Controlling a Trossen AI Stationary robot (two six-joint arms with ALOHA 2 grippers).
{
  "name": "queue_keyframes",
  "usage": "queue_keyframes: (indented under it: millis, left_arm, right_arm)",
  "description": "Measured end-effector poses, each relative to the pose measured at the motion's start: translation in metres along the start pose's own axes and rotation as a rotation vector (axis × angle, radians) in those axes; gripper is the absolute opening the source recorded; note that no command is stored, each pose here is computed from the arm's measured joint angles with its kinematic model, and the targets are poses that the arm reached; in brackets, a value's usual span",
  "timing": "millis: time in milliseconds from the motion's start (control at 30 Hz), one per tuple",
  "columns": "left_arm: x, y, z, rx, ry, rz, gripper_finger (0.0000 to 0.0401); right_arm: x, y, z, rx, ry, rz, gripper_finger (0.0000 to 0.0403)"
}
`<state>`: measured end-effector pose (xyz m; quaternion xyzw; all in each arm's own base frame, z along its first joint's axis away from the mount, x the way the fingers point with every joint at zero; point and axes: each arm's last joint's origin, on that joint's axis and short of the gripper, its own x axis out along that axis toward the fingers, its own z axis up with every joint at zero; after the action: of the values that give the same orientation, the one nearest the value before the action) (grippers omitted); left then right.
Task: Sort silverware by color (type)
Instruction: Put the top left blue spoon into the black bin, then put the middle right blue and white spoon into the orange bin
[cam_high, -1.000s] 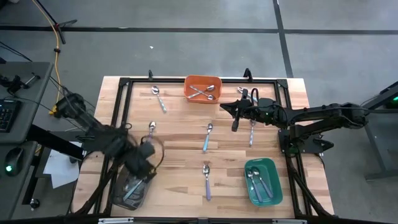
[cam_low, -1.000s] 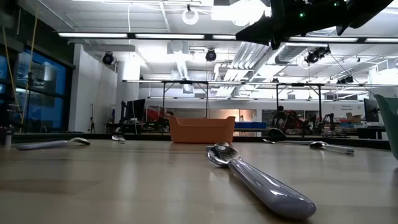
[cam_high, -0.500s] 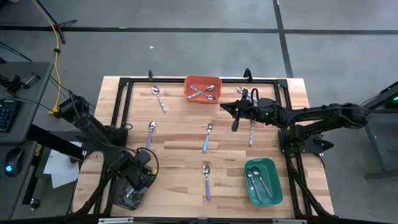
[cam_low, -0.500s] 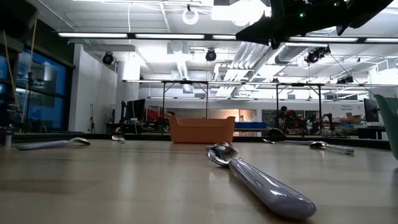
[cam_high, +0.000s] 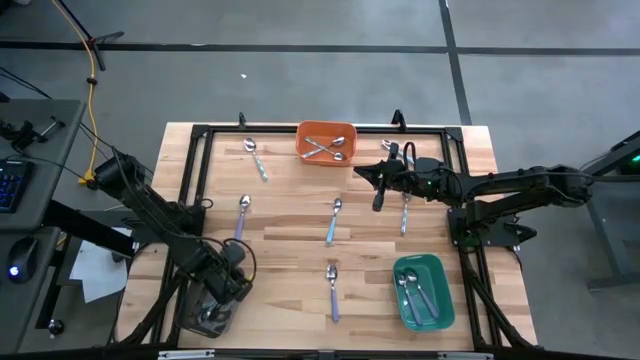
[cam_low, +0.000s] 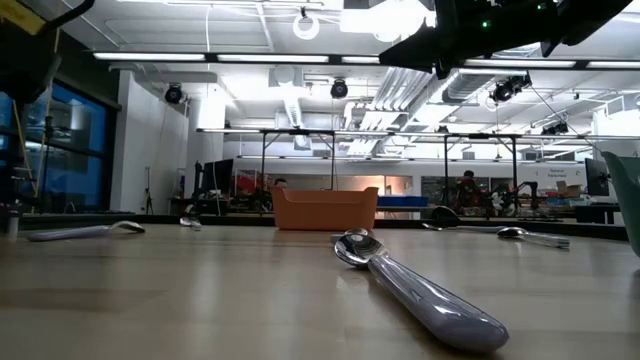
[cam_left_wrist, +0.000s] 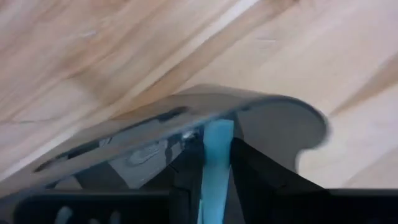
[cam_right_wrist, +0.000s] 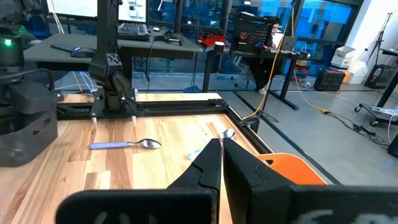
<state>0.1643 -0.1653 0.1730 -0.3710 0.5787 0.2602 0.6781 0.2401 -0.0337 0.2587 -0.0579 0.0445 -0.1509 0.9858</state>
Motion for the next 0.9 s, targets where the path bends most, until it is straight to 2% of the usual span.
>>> queue_keyframes:
  millis: [200,300,433,533,633,800,900]
  left_arm:
    - [-0.008,-0.007,-0.001,0.061,0.010,-0.019,0.0122]
    - [-0.019,-0.015,-0.001,0.177,0.010,-0.037,0.0140]
    - [-0.039,-0.030,-0.001,0.381,-0.004,-0.095,0.0142]
    - [-0.054,-0.043,0.004,0.550,-0.106,-0.190,0.0126]
    - [-0.057,-0.052,0.019,0.648,-0.197,-0.282,0.0100]
    - [-0.048,-0.058,0.060,0.797,-0.272,-0.387,0.0042]
    - [-0.038,-0.058,0.089,0.863,-0.344,-0.499,0.0011]
  right_arm:
    - [0.000,0.000,0.000,-0.002,0.001,0.000,0.0000]
    - [0.000,0.000,-0.001,-0.004,0.010,0.001,0.0000]
    - [0.000,0.000,-0.002,-0.023,0.025,0.003,0.0000]
    - [0.000,0.001,-0.005,-0.035,0.051,0.006,0.0000]
    - [0.000,0.001,-0.006,-0.035,0.080,0.010,0.0000]
    - [0.001,0.001,-0.003,-0.015,0.135,0.014,0.0000]
    - [0.001,0.001,-0.004,0.015,0.172,0.015,0.0000]
